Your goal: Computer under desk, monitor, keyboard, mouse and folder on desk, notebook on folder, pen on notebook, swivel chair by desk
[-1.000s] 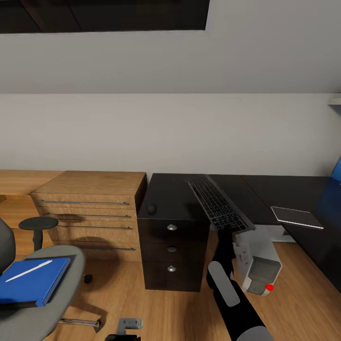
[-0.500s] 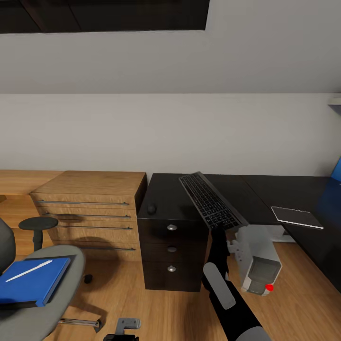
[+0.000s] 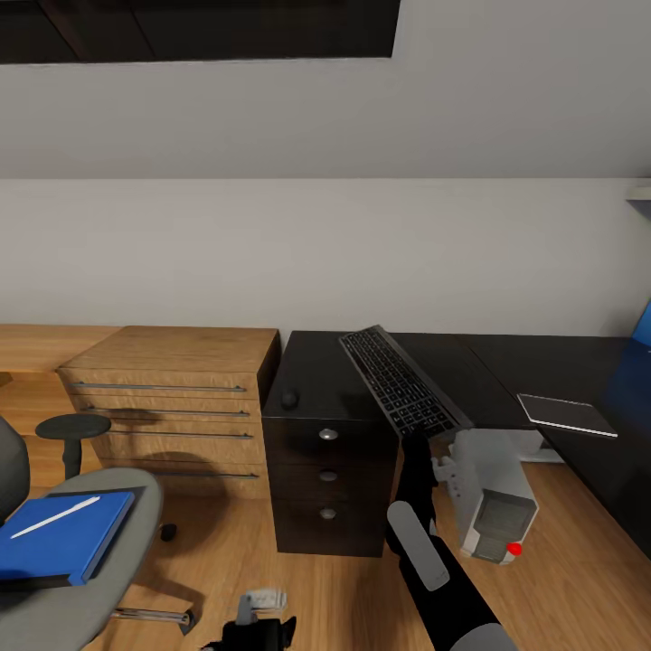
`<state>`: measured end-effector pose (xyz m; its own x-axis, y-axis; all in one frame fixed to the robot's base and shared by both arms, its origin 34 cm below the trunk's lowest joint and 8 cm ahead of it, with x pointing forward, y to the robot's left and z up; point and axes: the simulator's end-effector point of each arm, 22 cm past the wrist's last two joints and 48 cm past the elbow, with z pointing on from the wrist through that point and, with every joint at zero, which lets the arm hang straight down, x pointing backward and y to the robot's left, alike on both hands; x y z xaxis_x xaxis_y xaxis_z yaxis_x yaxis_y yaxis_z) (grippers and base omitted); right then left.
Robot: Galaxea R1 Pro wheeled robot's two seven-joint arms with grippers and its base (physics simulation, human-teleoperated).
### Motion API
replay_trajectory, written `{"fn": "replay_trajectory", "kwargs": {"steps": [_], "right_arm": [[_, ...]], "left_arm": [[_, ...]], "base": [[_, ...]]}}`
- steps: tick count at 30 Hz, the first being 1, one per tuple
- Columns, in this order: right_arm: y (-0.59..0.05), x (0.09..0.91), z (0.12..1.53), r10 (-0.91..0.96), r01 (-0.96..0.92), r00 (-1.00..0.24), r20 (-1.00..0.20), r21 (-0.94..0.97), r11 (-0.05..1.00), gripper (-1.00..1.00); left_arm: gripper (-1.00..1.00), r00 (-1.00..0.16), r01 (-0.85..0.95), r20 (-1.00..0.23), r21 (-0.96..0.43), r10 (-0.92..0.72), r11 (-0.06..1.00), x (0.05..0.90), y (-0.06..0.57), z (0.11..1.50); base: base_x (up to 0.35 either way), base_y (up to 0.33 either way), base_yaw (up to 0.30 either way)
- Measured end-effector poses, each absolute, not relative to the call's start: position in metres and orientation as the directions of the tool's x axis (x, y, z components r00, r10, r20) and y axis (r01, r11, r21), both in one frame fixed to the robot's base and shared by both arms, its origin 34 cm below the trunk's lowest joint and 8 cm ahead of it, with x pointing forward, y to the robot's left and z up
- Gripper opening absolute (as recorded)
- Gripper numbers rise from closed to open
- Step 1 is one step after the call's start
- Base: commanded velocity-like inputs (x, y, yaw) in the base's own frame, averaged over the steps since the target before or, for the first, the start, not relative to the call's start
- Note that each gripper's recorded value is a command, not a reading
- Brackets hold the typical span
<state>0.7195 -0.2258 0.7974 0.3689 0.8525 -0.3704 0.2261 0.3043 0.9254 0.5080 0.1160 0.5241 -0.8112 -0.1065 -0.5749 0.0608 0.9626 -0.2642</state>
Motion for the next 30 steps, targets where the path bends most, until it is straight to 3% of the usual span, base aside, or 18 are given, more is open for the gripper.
{"fn": "replay_trajectory", "kwargs": {"steps": [8,12,14,15,20,30], "right_arm": [[-0.226,0.719,0.797,0.852,0.226,0.370,-0.370,0.926,0.303,-1.00],[-0.226,0.719,0.798,0.852,0.225,0.371,-0.370,0.926,0.304,-1.00],[-0.227,0.719,0.798,0.852,0.225,0.371,-0.370,0.926,0.304,-1.00],[-0.226,0.719,0.796,0.852,0.228,0.370,-0.370,0.926,0.302,-1.00],[-0.224,0.719,0.793,0.855,0.235,0.360,-0.375,0.923,0.305,-1.00],[-0.224,0.715,0.772,0.855,0.297,0.343,-0.389,0.908,0.294,-1.00]], "left_arm": [[1.00,-0.787,-0.175,-0.556,-0.215,-0.268,0.961,0.573,0.164,0.618],[1.00,-0.736,-0.192,-0.605,-0.246,-0.305,0.950,0.596,0.164,0.683],[1.00,-0.729,-0.207,-0.614,-0.222,-0.302,0.953,0.595,0.168,0.689],[1.00,-0.734,-0.229,-0.636,-0.102,-0.240,0.968,0.579,0.181,0.684],[1.00,-0.697,-0.201,-0.701,-0.014,-0.153,0.980,0.582,0.189,0.689],[1.00,-0.698,-0.184,-0.710,0.046,-0.098,0.982,0.573,0.187,0.685]], "base": [[0.000,0.000,0.000],[0.000,0.000,0.000],[0.039,0.122,0.000],[0.087,0.254,0.000],[0.133,0.243,0.000],[0.042,0.052,0.000]]}}
